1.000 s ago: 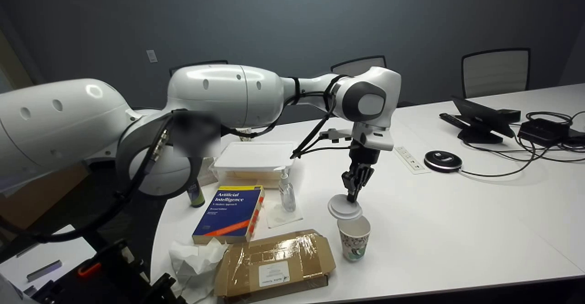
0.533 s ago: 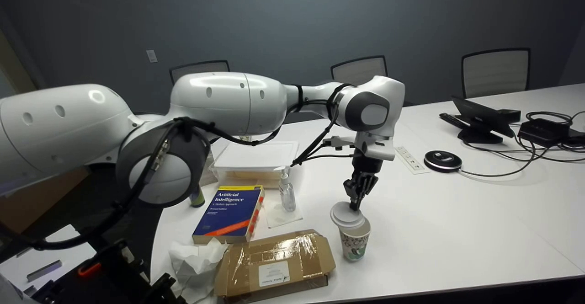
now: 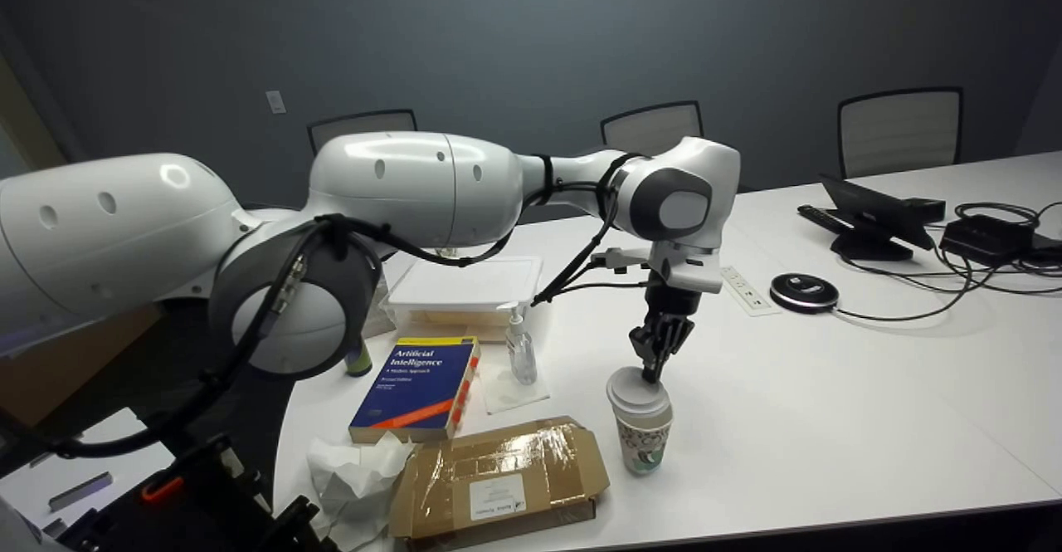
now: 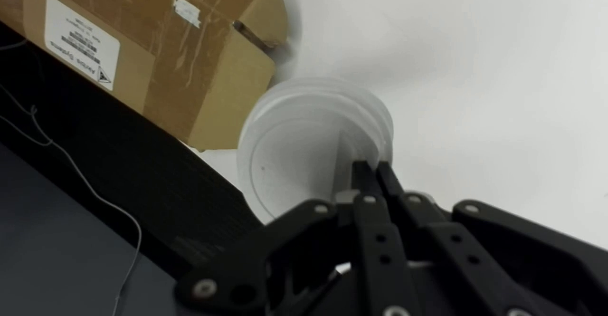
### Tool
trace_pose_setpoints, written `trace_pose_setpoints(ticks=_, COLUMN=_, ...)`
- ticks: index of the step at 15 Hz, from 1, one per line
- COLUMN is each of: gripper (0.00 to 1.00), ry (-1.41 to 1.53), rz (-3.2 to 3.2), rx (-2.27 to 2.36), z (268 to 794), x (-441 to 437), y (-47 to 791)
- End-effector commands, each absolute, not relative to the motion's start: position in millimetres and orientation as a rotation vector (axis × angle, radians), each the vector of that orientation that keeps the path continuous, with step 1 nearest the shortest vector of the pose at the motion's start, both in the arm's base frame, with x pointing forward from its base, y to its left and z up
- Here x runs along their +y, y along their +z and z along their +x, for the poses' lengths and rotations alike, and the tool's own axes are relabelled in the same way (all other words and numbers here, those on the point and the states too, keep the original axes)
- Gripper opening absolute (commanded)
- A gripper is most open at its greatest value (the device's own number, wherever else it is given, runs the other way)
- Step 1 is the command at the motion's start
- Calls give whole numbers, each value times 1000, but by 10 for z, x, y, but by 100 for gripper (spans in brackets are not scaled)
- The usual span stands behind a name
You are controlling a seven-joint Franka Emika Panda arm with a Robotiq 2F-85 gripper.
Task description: Put the white lid on the cup next to it
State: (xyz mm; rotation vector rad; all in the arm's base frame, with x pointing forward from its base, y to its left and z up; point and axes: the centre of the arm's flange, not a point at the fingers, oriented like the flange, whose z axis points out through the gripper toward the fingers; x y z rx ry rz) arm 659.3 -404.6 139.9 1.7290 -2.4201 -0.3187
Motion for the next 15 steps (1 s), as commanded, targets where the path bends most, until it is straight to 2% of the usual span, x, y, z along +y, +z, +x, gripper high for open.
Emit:
trace_pose_setpoints(ticks=1, gripper=1, ry=-283, rz=1690, rx=-2461, z=6538, x=-4057, y=1443)
trace_pose_setpoints(ticks=15, gripper=1, ry=-284, rz=1689, rx=-2469, z=6512, x=-4116, y=1396)
